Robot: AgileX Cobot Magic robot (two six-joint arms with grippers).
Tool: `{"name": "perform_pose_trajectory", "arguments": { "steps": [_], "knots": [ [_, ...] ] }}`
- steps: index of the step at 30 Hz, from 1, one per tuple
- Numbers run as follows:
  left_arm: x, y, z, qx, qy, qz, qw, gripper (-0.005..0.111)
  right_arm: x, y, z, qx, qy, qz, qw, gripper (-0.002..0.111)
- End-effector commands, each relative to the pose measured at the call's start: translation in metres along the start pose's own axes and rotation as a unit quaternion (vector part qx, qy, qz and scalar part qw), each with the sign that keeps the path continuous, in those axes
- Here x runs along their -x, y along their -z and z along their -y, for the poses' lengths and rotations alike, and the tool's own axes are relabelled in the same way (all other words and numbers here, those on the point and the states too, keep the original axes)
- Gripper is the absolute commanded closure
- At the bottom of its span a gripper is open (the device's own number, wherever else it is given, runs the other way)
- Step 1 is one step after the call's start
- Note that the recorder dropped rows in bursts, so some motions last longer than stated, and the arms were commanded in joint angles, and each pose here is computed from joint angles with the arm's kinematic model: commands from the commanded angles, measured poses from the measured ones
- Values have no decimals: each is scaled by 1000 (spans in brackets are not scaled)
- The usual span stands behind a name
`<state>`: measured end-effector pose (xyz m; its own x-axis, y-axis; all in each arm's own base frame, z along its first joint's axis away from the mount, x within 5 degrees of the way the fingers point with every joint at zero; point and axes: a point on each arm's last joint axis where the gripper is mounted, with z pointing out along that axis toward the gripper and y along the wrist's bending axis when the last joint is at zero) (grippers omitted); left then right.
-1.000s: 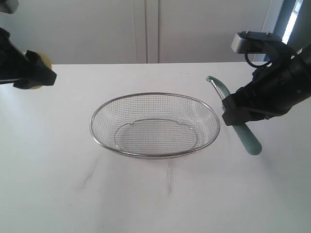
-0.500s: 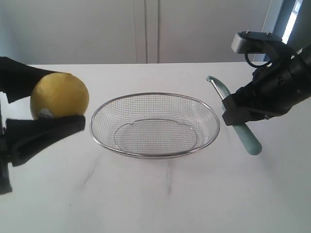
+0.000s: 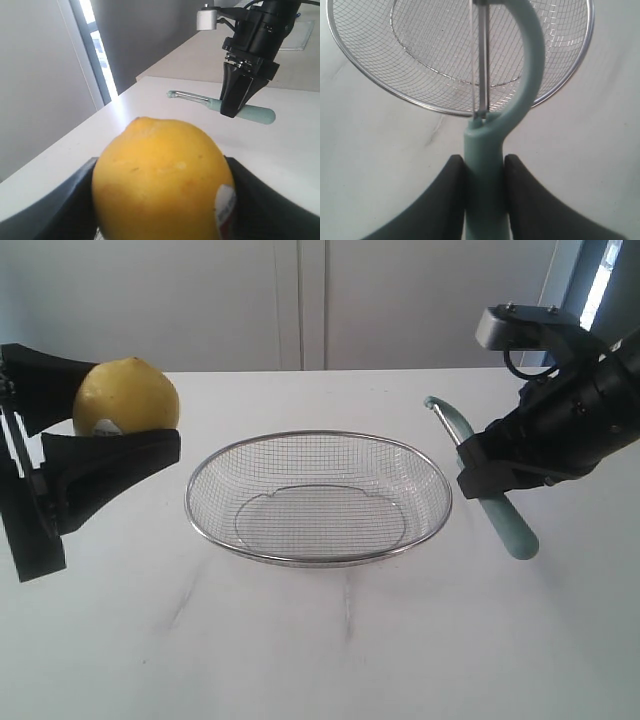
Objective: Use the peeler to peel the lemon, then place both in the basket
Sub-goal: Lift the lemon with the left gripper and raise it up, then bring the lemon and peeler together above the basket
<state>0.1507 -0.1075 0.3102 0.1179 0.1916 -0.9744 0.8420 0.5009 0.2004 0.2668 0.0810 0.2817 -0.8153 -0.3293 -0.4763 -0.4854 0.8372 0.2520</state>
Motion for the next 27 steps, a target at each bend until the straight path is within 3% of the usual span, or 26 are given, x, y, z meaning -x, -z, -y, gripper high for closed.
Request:
{"name": "perform_pose_trajectory", "arguments": {
  "steps": [1,6,13,18,27],
  "knots": [
    [4,0,2,-8,7,21,1000,107,1,1,1,-1,-3,7,1000,108],
    [3,0,2,-8,5,20,1000,107,1,1,1,-1,-3,7,1000,108],
    [0,-4,-2,-1,-50,16,999,107,1,1,1,-1,-3,7,1000,108],
    [-8,-12,-7,-9,-35,1,999,107,2,1,0,2,-7,10,1000,108],
    [-13,-29,-11,-59,-10,10,998,107,-5,-3,-14,91,-67,-4,994,108]
  ]
}}
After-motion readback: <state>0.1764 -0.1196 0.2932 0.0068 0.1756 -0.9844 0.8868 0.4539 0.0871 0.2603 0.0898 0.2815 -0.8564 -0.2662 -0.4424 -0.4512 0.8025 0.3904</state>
